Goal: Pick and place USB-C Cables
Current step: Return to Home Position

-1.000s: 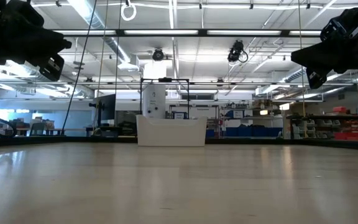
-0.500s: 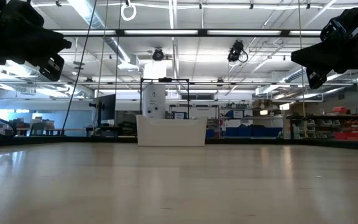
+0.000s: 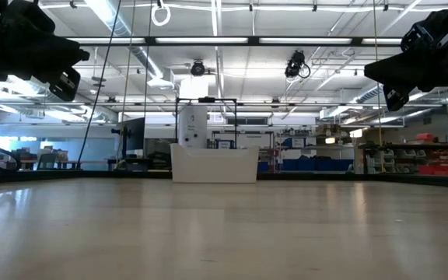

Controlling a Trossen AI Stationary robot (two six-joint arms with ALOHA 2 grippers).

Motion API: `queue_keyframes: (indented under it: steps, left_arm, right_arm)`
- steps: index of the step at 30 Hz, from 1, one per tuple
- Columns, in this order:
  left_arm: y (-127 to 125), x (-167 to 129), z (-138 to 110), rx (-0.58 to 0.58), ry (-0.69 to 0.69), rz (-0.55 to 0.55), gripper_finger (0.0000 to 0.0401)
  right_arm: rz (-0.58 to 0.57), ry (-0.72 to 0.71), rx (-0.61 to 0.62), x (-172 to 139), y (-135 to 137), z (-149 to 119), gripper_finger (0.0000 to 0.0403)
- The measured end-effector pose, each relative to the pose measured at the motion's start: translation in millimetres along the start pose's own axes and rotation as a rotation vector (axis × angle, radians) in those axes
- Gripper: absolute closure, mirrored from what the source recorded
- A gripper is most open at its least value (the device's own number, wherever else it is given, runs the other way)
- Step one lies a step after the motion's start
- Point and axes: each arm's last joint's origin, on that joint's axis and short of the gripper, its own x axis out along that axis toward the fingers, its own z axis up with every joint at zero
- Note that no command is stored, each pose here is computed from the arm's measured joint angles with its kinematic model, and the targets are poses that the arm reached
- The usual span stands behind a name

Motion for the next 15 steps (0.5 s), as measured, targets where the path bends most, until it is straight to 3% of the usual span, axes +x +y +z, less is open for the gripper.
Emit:
queue_keyframes:
  steps: [15]
  left_arm:
    - [0.0, 0.0, 0.0, 0.000, 0.000, 0.000, 0.0330]
  right_arm:
    - [0.000, 0.000, 0.000, 0.0, 0.0, 0.0, 0.0370]
